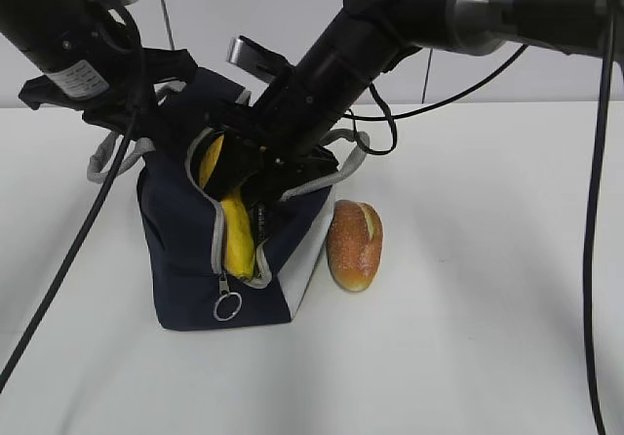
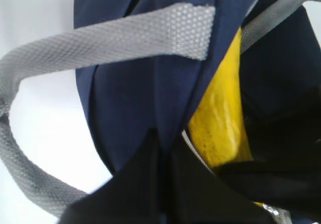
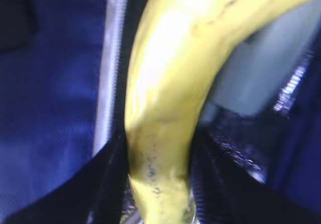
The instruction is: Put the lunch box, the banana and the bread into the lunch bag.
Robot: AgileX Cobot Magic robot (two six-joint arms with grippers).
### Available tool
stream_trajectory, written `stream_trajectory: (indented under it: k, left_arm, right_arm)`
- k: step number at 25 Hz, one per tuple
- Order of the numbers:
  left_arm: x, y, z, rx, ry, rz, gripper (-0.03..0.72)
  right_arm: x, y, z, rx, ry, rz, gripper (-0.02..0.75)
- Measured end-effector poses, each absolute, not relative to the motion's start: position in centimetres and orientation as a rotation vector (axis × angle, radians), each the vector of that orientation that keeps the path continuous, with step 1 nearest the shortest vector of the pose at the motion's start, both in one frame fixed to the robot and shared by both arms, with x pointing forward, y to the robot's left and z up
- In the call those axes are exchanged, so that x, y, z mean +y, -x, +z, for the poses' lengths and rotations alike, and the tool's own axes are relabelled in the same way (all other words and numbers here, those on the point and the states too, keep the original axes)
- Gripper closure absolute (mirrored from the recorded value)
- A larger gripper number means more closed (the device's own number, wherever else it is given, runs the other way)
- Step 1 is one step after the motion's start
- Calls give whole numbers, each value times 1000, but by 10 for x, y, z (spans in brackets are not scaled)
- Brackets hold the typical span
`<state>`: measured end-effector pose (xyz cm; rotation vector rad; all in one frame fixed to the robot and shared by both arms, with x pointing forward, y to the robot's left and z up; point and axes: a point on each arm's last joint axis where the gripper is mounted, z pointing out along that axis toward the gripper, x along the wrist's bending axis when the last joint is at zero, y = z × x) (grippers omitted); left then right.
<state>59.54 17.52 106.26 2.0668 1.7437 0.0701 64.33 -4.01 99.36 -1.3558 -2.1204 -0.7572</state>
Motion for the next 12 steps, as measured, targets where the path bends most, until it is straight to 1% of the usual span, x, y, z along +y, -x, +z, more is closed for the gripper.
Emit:
stream_trajectory:
  k: [12]
  left_arm:
    - [175, -595, 1063, 1738, -2066, 65, 688]
  right_arm:
    - [-33, -647, 988, -2074, 1304, -846, 445]
